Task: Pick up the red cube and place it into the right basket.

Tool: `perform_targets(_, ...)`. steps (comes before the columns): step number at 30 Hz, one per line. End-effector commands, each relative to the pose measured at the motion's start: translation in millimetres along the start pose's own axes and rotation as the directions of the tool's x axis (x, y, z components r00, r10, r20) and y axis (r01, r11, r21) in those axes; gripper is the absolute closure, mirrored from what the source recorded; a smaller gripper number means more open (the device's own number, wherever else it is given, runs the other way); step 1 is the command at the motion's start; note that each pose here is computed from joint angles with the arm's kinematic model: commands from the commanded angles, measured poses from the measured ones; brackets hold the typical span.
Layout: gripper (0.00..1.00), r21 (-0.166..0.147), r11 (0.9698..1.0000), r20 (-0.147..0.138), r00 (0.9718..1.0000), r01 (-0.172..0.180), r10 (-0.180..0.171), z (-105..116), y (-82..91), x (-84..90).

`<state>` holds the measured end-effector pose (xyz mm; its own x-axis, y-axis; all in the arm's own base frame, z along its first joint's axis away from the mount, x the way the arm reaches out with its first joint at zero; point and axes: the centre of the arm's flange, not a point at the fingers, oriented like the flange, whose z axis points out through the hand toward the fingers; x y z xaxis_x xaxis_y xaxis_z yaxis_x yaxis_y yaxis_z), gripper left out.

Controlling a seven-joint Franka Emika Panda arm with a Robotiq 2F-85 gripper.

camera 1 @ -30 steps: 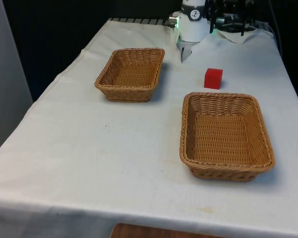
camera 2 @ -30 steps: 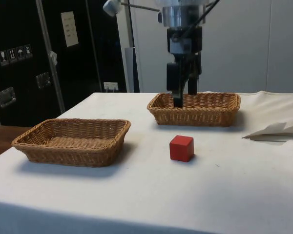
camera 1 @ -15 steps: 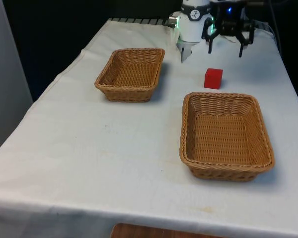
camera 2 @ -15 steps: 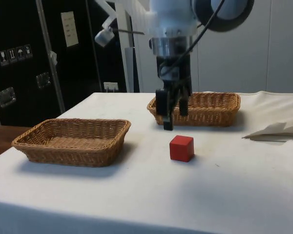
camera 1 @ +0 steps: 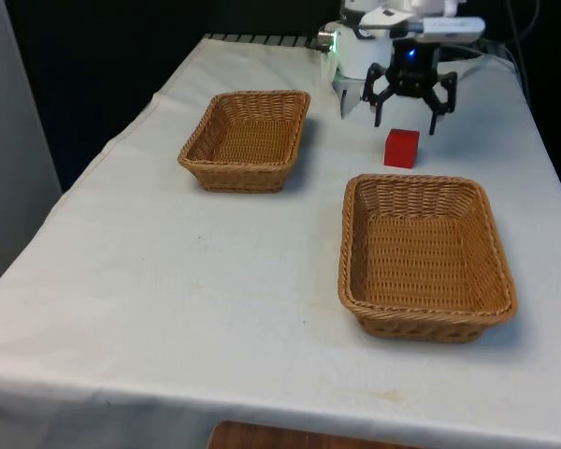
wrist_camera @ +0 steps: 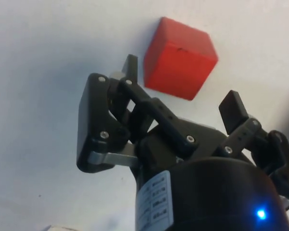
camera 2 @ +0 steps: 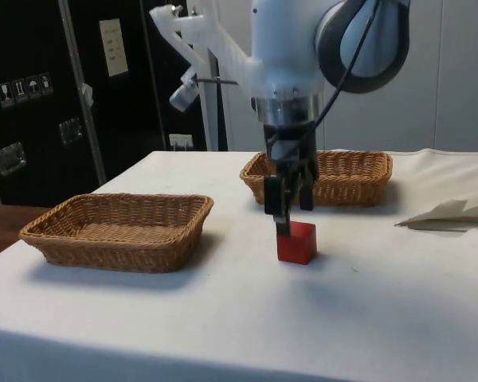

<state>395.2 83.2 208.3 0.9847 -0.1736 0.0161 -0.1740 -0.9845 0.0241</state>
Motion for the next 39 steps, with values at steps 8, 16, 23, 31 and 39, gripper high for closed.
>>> perform_targets(8,0.0,0.002,1.0,-0.005,1.0,0.007,-0.007,7.4,5.5,1.2)
perform_targets(16,0.0,-0.001,1.0,-0.003,1.0,0.004,-0.004,10.1,2.0,2.9)
perform_targets(23,0.0,-0.006,1.0,0.008,0.9999,-0.008,0.008,26.5,-3.6,4.2)
perform_targets(31,0.0,-0.013,0.9999,0.009,0.9999,-0.01,0.01,36.8,-5.1,5.6)
perform_targets(39,0.7,-0.015,0.9998,0.009,0.9999,-0.009,0.009,36.9,-4.1,5.8)
